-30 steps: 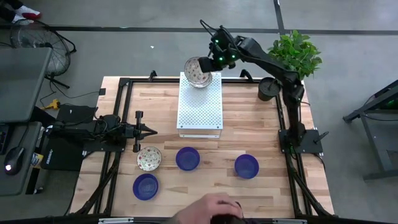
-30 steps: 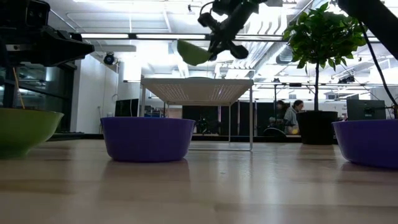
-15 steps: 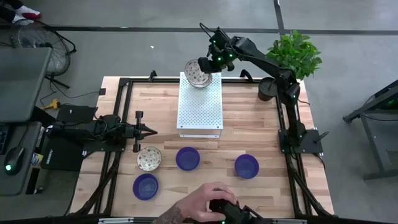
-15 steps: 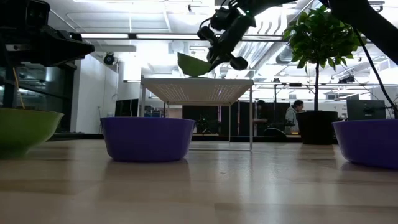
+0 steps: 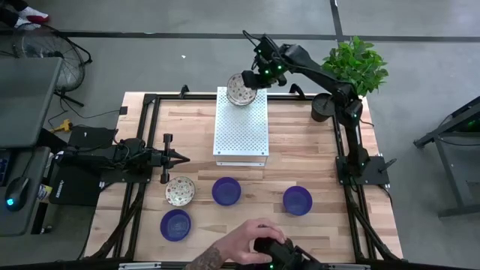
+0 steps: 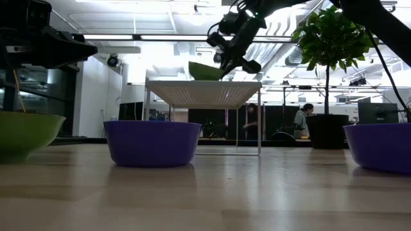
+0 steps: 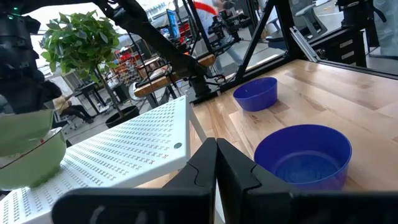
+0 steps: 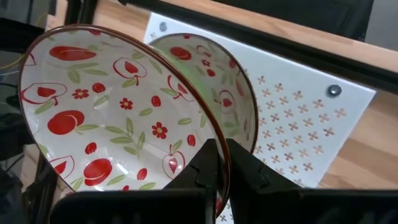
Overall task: Pick & Place Mini bowls
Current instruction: Stack the right green bowl on the green bowl on the shelf
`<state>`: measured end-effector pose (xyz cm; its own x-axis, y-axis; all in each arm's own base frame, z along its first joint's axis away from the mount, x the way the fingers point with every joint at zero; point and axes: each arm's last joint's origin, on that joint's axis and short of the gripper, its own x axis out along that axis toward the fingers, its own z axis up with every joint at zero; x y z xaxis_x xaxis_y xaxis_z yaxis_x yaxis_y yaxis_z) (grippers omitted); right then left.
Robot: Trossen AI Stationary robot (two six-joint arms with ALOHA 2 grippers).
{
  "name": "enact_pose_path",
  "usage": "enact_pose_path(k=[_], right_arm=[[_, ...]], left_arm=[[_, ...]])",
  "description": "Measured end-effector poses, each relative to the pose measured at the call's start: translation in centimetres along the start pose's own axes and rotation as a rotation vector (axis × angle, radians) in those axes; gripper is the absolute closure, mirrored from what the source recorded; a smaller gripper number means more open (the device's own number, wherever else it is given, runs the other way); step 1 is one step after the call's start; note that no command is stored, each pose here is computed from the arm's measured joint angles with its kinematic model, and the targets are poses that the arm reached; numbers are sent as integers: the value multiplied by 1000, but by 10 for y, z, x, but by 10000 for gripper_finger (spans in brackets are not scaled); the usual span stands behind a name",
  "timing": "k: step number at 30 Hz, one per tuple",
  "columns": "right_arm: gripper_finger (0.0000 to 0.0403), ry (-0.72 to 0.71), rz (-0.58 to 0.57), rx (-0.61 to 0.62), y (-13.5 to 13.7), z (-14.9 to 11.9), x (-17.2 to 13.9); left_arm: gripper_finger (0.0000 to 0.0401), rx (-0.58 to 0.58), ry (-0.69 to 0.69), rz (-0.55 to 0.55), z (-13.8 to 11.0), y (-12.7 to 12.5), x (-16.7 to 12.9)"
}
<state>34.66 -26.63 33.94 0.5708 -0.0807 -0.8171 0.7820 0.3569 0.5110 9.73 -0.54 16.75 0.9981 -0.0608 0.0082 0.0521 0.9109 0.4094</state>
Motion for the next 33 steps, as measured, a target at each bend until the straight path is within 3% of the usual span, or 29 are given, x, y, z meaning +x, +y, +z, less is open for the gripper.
enact_pose_path(k=[33], right_arm=[[391, 16, -15, -39, -3, 2, 12]], left_arm=[[401, 0, 0, 0, 0, 0, 0]])
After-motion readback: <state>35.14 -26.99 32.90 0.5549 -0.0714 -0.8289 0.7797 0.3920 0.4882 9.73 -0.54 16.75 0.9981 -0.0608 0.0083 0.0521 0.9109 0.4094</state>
